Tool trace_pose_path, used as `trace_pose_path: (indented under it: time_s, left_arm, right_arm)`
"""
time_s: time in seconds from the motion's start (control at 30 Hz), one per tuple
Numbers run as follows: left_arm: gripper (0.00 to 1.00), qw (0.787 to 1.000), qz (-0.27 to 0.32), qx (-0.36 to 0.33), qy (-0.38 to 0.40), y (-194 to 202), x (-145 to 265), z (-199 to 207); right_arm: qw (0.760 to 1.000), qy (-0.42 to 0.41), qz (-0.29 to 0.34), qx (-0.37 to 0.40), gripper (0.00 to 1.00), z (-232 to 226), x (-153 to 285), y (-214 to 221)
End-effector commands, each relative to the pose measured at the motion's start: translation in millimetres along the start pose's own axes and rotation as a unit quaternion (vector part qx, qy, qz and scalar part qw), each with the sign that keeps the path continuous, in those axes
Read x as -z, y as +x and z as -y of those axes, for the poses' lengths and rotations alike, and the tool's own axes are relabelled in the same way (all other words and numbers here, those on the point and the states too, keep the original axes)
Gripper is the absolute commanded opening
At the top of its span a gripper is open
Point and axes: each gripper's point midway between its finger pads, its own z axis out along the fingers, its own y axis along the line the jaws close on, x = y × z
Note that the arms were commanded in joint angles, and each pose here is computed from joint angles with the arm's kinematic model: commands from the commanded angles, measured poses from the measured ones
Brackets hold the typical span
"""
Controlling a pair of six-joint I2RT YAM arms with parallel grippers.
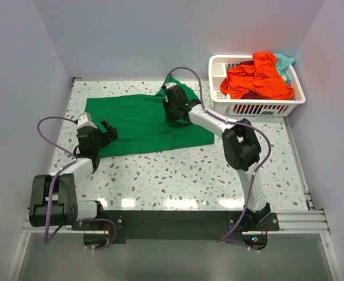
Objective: Fold and stack the t-shirts
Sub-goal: Fold the tshirt
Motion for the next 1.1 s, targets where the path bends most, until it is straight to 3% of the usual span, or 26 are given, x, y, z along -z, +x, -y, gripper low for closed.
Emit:
trace_pose_path:
  time_s: [0.0, 0.03, 0.1, 0.3, 0.67, 1.07]
  left_arm:
    - [1.0, 1.0, 0.019, 0.005, 0.017, -9, -2, 7]
    - [1.0, 1.0, 0.019, 0.005, 0.017, -9, -2, 7]
    - [1.0, 1.0, 0.02, 0.006, 0.017, -10, -2, 6]
    - [1.0, 1.0, 0.021, 0.005, 0.018, -10, -1, 7]
    - [1.0, 0.999, 0.015, 0.007, 0.03, -5, 0, 10]
    - [1.0, 0.999, 0.013, 0.007, 0.03, -5, -1, 10]
  right_arm:
    - [1.0, 0.005, 0.006, 0.024, 0.32, -5, 1, -17]
    - [1.0, 0.005, 0.007, 0.024, 0.42, -6, 0, -18]
    - [1.0, 0.007, 0.013, 0.025, 0.52, -7, 1, -24]
    - [0.999, 0.02, 0.043, 0.018, 0.63, 2, 27, -32]
    - [0.999, 0.04, 0.01, -0.032, 0.66, 28, 39, 26]
    - [0.997, 0.004, 0.013, -0.07, 0.68, 35, 9, 20]
